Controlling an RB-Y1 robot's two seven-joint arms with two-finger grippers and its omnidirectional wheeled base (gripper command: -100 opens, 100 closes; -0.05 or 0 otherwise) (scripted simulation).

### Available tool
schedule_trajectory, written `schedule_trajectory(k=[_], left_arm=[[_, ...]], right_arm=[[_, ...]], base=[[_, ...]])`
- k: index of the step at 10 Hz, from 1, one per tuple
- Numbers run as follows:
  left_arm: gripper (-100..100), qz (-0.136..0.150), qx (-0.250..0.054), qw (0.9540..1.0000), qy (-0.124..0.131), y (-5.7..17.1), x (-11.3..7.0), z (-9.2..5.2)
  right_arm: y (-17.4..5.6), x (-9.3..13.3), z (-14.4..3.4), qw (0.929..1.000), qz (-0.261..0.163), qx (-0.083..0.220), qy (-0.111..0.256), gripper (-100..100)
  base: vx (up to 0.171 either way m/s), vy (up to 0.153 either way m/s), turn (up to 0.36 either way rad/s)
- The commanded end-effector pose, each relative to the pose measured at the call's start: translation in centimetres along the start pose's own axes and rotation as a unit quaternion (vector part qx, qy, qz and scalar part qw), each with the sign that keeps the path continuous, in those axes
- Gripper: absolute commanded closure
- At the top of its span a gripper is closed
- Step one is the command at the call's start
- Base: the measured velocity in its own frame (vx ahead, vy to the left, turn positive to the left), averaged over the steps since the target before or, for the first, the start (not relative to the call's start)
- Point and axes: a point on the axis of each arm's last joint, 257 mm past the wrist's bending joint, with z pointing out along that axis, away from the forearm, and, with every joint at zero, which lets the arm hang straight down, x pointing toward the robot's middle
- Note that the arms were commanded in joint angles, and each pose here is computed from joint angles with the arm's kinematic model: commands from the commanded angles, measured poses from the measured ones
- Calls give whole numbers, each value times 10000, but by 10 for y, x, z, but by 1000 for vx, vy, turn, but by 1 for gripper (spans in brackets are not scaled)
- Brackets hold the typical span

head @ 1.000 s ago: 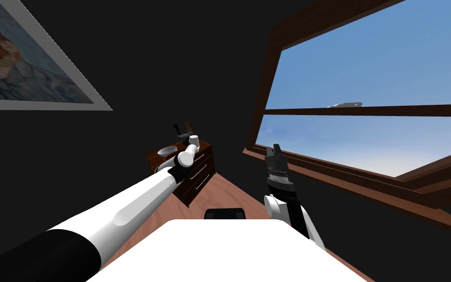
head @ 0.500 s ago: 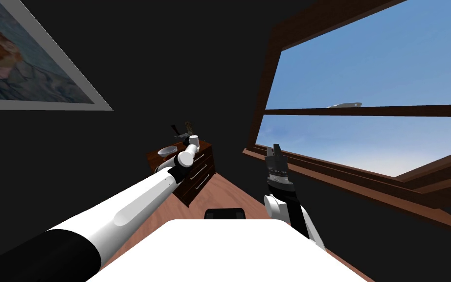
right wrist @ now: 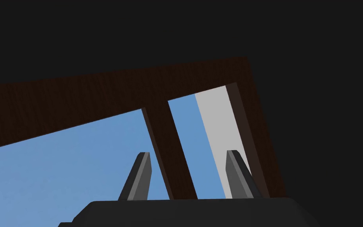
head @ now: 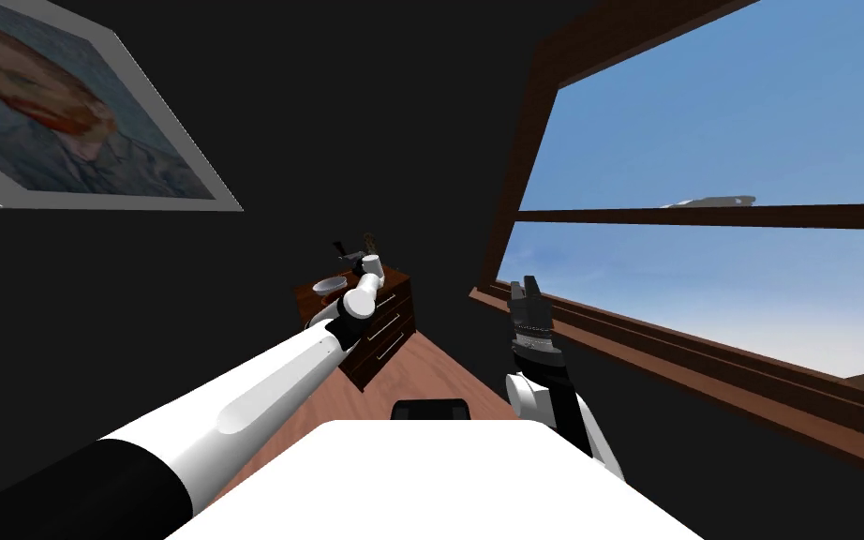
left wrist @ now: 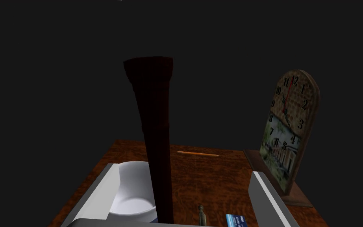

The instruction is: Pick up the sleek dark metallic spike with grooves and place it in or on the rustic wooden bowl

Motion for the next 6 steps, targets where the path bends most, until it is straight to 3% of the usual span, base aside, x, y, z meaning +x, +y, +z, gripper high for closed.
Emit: schedule_trajectory(k=[1, 4, 6], left_arm=[[-100, 25, -267, 9996, -10, 19, 10, -3], [-100, 12, -586, 9983, 14, 39, 25, -9], [-100, -3, -821, 9966, 57, 54, 40, -15]], right_arm=[[0, 0, 0, 10000, 0, 0, 0, 0], [0, 0, 0, 10000, 1, -1, 0, 0], [0, 0, 0, 10000, 0, 0, 0, 0]], base=[[78, -116, 333], [51, -122, 188], [36, -121, 306]])
